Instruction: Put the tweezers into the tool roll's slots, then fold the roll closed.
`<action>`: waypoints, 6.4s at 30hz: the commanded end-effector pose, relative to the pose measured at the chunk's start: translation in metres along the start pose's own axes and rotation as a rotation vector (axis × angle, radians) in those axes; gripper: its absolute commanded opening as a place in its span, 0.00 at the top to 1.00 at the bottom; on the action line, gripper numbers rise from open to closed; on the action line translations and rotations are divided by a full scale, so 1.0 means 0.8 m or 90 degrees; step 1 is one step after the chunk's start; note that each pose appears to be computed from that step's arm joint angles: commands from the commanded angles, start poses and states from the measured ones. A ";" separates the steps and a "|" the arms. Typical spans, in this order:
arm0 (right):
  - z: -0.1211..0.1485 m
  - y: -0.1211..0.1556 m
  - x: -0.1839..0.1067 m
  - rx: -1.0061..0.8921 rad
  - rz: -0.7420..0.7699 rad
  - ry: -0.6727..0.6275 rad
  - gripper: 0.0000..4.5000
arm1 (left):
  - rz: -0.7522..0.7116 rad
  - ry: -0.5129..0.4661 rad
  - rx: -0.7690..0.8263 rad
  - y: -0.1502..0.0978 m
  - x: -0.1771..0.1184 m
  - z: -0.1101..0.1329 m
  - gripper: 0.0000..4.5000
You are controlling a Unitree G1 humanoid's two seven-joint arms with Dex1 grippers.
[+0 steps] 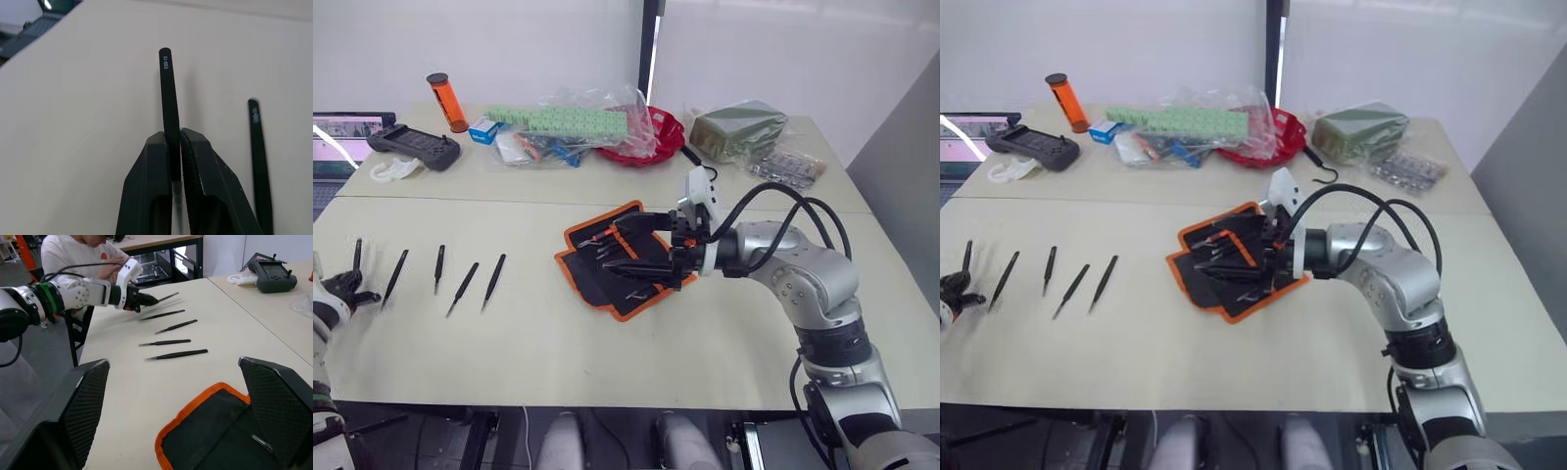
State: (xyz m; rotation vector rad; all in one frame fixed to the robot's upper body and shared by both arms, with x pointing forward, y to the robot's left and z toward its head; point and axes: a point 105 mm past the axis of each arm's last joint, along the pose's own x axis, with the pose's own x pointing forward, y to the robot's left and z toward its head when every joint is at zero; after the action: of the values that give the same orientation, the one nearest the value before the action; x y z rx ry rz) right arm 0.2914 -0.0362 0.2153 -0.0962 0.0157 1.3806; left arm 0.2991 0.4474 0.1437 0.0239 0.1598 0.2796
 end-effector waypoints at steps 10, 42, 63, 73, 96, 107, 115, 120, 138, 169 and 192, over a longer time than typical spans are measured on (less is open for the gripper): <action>-0.052 -0.028 -0.024 -0.016 -0.204 0.033 0.26 | -0.539 -0.160 0.197 -0.233 -0.041 0.130 1.00; -0.177 -0.038 -0.047 0.072 -0.417 0.078 1.00 | -0.827 -0.015 0.452 -0.368 -0.043 0.075 1.00; -0.191 -0.032 -0.040 0.078 -0.412 0.102 1.00 | -0.812 0.172 0.451 -0.424 -0.029 0.030 1.00; -0.193 -0.030 -0.037 0.084 -0.410 0.100 1.00 | -0.788 0.217 0.451 -0.418 -0.025 0.025 1.00; -0.196 -0.026 -0.029 0.084 -0.392 0.111 1.00 | -0.797 0.199 0.462 -0.465 -0.017 0.028 1.00; -0.198 -0.024 -0.024 0.089 -0.387 0.111 1.00 | -0.815 0.183 0.475 -0.493 -0.010 0.021 1.00; -0.198 -0.020 -0.022 0.092 -0.386 0.106 1.00 | -0.830 0.159 0.468 -0.510 -0.008 0.024 1.00; -0.198 -0.021 -0.021 0.092 -0.388 0.105 1.00 | -0.825 0.152 0.473 -0.510 -0.004 0.023 1.00; -0.141 -0.039 -0.046 0.068 -0.411 0.004 1.00 | -0.828 0.177 0.425 -0.479 -0.009 0.028 0.01; -0.190 -0.043 -0.045 0.059 -0.357 0.110 1.00 | -0.369 0.128 0.139 -0.162 -0.034 0.088 0.01; -0.169 -0.044 -0.036 0.042 -0.311 0.071 1.00 | -0.043 0.130 -0.049 0.017 -0.137 -0.026 0.01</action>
State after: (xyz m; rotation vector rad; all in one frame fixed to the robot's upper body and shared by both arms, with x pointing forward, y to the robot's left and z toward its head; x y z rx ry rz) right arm 0.3282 -0.0851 0.0803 -0.1090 0.1493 0.8623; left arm 0.1908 0.4262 0.1249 -0.1284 0.4140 0.2099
